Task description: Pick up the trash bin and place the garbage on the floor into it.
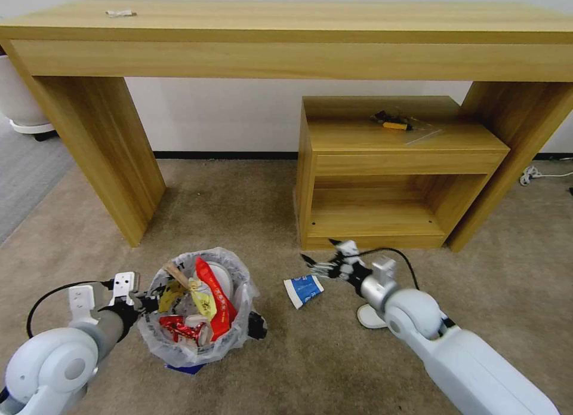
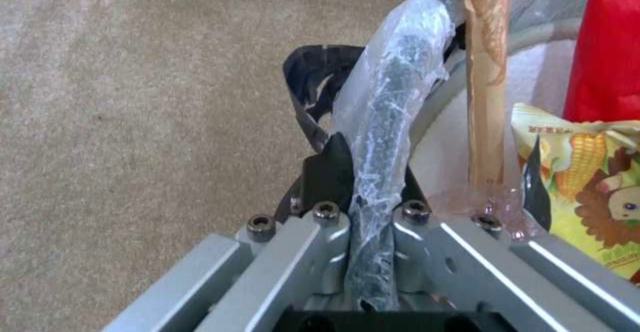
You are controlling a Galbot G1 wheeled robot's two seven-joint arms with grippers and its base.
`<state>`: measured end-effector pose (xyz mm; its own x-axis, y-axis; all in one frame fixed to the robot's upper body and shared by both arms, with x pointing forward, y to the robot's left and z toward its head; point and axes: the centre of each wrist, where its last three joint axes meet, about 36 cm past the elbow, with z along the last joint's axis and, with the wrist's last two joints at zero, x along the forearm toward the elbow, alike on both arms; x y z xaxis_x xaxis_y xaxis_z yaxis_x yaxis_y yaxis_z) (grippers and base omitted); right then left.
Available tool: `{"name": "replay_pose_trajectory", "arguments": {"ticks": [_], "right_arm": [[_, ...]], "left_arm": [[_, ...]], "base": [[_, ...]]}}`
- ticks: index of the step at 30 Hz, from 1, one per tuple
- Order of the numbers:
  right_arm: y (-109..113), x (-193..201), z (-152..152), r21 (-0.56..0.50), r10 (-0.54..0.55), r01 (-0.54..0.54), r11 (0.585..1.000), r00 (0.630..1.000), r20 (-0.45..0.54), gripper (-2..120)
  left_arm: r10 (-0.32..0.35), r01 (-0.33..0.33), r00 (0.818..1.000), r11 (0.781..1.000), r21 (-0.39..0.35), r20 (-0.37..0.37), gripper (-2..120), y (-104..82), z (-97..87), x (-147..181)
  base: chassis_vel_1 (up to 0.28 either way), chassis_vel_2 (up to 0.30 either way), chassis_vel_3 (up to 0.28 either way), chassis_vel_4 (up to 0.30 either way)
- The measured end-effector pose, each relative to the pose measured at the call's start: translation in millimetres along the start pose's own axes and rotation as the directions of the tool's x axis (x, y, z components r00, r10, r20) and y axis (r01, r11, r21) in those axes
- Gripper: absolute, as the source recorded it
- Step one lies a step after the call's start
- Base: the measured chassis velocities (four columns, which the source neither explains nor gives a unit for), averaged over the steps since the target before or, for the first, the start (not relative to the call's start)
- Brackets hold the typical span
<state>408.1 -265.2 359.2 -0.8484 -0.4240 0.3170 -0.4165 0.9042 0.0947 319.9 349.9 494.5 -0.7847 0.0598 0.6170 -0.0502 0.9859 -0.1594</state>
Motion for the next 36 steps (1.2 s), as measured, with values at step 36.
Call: {"name": "replay_pose_trajectory", "arguments": {"ticks": [36], "right_arm": [[-13,-146,103,-0.149,0.003,-0.042,0.988,0.967,-0.257,100]], "left_arm": [[0.05,-0.049,0.999,0.999,-0.016,0.003,1,-17.2,5.4,6]], "base": [[0.0,0.0,0.0,0.0]]}}
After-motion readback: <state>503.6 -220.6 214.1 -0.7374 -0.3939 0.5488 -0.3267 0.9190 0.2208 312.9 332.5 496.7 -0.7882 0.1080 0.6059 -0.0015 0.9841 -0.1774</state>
